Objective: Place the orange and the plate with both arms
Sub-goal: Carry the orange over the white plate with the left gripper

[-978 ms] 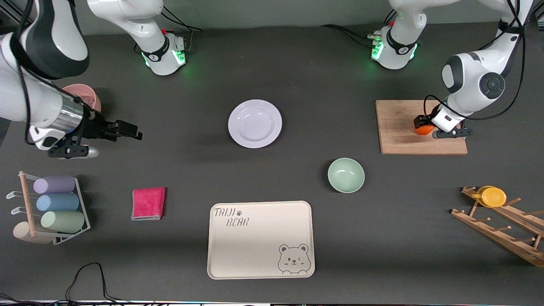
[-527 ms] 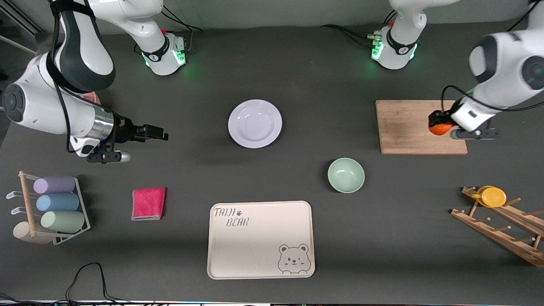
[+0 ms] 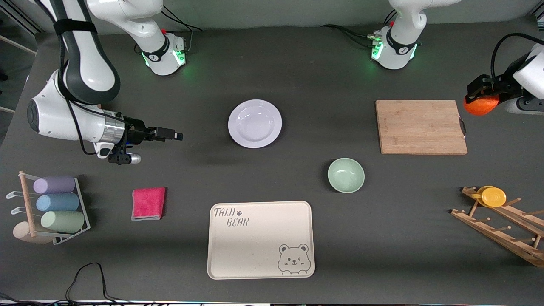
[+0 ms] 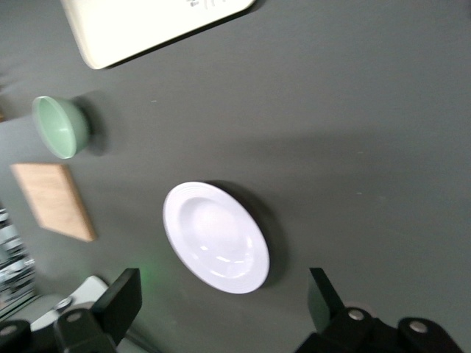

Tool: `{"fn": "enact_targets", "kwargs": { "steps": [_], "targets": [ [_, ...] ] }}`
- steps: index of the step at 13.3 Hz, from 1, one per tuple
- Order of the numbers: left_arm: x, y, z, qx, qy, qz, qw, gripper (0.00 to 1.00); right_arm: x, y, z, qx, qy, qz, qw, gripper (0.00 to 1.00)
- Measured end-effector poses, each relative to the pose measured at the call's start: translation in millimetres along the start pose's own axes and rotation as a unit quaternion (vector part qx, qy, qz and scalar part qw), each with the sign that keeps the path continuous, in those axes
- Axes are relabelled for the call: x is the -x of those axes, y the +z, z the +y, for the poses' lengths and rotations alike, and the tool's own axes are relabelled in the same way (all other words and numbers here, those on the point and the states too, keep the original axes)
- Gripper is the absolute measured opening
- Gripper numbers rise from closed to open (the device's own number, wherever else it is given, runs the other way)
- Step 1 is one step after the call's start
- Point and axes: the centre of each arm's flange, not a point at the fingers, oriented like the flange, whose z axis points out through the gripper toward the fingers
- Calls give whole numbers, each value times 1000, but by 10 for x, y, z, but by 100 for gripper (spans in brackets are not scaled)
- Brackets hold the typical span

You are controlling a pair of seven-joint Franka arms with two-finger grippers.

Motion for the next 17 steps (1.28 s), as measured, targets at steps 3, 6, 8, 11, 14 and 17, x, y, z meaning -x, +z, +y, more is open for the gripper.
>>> {"fn": "enact_targets", "kwargs": {
  "steps": [3, 6, 8, 11, 14, 17],
  "targets": [
    [-57, 80, 994, 8, -39, -8, 999, 68, 29, 89, 279, -63, -6, 1, 998, 100],
    [7, 206, 2277, 27, -81, 0, 996, 68, 48, 203, 301, -106, -12, 3, 994, 100],
    [-89, 440, 2913, 45, -113, 12, 992, 68, 29, 294, 333, -127, -19, 3, 992, 100],
    [-206, 1188, 3828, 43, -168, 17, 985, 68, -7, 432, 373, -145, -20, 0, 989, 100],
    [-121, 1938, 4529, 27, -189, 17, 982, 68, 7, 518, 299, -150, -23, -6, 988, 100],
    [-34, 2470, 4910, 22, -192, 18, 981, 68, 40, 610, 252, -150, -29, -14, 988, 100]
  ]
}}
